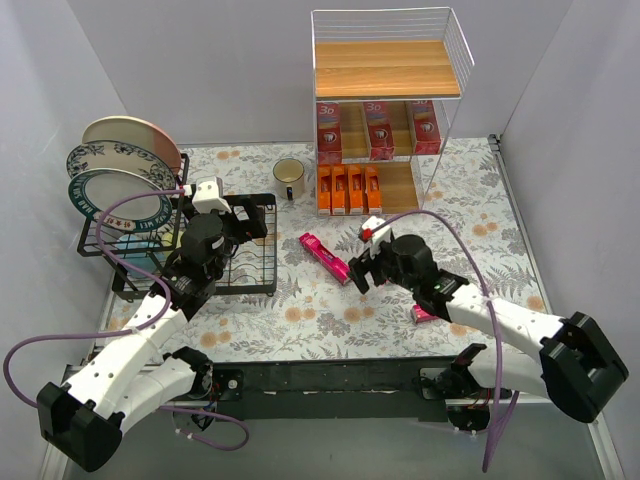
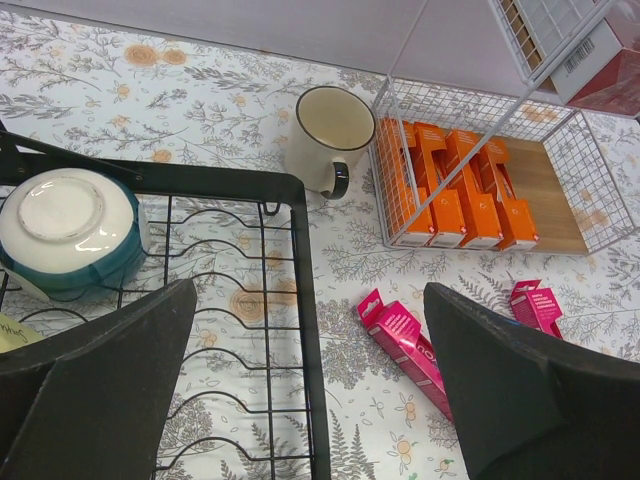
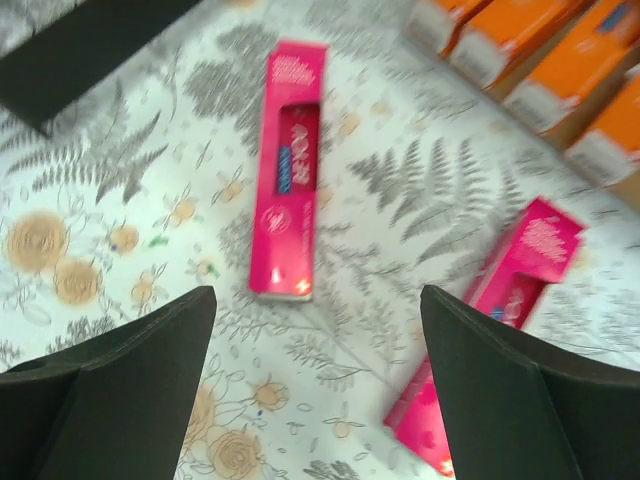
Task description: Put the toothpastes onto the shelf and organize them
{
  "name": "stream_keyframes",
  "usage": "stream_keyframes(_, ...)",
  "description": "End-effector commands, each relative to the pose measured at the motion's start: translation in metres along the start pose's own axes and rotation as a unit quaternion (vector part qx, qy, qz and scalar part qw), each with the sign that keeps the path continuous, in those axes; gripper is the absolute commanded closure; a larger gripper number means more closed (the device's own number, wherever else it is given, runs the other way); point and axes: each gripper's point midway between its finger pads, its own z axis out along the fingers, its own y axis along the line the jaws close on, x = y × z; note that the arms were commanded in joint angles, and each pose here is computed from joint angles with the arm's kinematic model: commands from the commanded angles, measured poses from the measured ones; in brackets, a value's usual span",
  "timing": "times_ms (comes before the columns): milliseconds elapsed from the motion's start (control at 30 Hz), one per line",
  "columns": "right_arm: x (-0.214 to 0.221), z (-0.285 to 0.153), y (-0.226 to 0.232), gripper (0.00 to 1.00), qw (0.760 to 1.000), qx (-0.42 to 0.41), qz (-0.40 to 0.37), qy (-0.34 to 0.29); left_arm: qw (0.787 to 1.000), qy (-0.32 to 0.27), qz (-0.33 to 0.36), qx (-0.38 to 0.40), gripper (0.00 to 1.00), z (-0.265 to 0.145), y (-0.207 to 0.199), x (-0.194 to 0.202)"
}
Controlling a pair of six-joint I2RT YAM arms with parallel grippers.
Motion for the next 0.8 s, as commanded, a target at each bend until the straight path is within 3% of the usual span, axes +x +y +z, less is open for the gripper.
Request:
stream_keyframes(0,0.006,0.014,0.025,0.1,0.998,-0.055,-0.013,-0.027,1.0,-0.003,0.007,-0.005,0.02,0.001,0.004,0.001)
stream_keyframes(133,0.038,0.027,0.03,0.11,0.998,-0.057,-0.01,-0.005,1.0,-0.001,0.009,-0.009,0.02,0.002,0.006,0.003)
stream_keyframes(767,0.094,0.06,0.022,0.25,1.0,0.002,-0.019,0.019,1.0,-0.003,0.011,-0.01,0.02,0.001,0.007,0.003)
